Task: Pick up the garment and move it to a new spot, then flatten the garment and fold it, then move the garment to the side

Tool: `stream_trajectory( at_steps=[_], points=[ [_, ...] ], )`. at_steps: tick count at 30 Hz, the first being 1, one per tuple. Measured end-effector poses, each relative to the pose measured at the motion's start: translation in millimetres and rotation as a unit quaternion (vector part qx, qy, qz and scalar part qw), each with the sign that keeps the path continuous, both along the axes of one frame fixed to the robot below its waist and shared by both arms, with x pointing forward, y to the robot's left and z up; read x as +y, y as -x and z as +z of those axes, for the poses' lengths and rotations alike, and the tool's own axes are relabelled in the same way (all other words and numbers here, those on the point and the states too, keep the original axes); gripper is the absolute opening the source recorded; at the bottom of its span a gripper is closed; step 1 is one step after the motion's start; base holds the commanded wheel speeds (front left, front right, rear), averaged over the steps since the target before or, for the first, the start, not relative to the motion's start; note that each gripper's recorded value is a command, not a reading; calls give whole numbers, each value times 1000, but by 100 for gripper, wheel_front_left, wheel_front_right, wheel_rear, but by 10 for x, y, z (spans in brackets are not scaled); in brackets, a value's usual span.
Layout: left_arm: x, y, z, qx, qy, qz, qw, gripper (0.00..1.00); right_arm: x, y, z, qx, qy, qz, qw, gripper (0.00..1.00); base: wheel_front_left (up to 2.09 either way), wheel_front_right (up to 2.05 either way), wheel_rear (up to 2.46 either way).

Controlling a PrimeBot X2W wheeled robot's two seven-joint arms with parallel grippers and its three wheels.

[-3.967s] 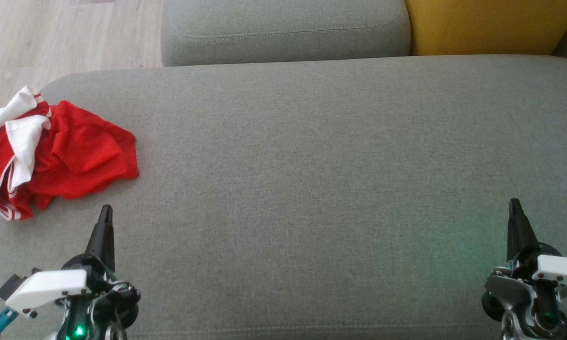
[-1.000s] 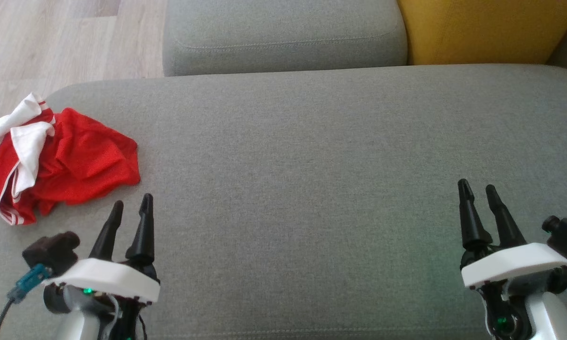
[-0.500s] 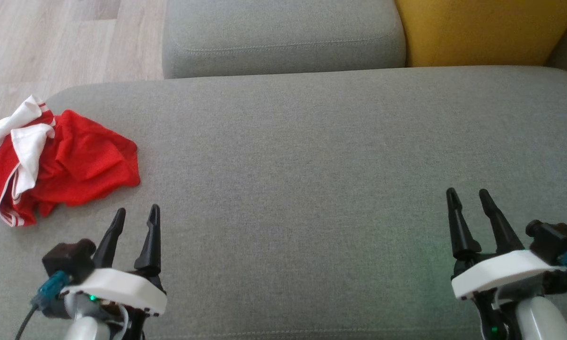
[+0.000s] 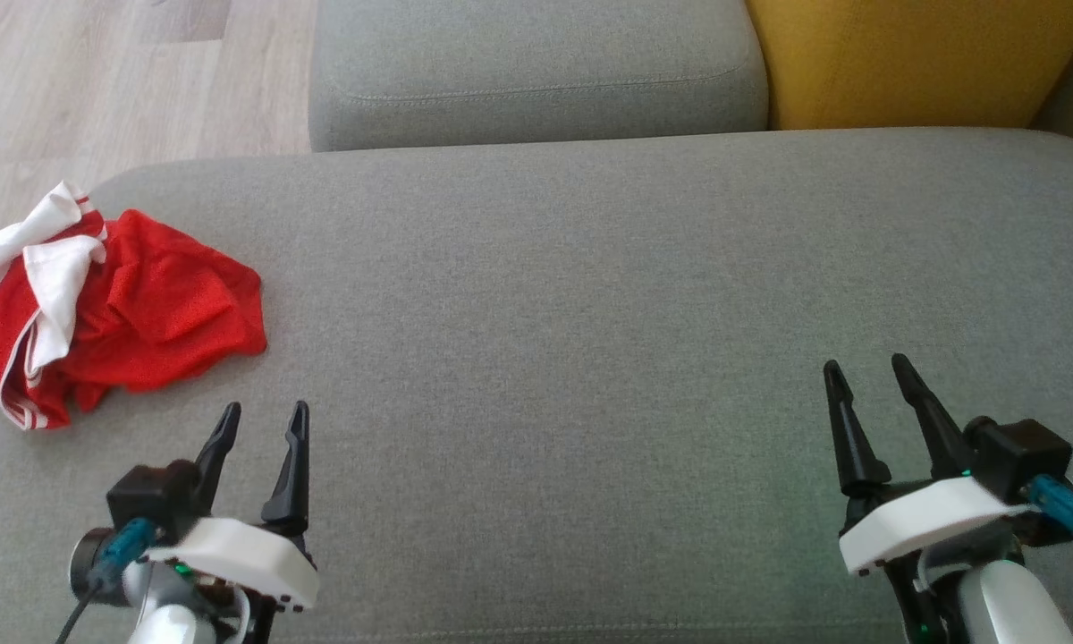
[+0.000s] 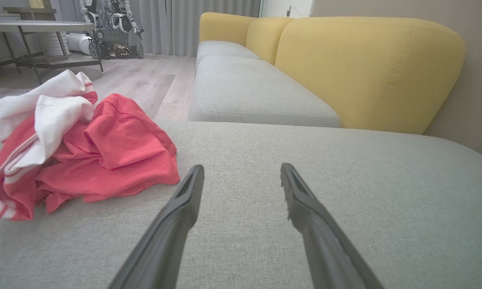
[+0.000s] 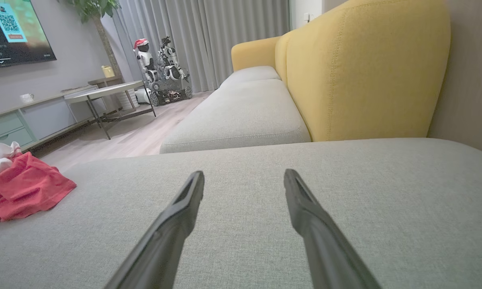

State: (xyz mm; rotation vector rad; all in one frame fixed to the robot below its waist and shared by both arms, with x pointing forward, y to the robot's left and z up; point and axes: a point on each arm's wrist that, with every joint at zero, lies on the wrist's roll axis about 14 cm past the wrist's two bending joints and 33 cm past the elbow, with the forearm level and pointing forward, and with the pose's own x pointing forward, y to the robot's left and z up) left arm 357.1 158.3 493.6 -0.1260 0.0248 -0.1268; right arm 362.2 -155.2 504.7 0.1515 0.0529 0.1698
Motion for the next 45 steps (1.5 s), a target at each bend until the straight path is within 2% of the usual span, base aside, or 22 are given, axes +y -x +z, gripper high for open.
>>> stream_trajectory(
  at_steps=[17,45],
  points=[
    [-61,11,52,-27,-72,-12,997,100,46,55,-18,-5,44,5,999,100,0,0,0],
    [4,11,27,-21,-54,4,998,100,27,23,-32,-2,32,-2,999,100,0,0,0]
  ],
)
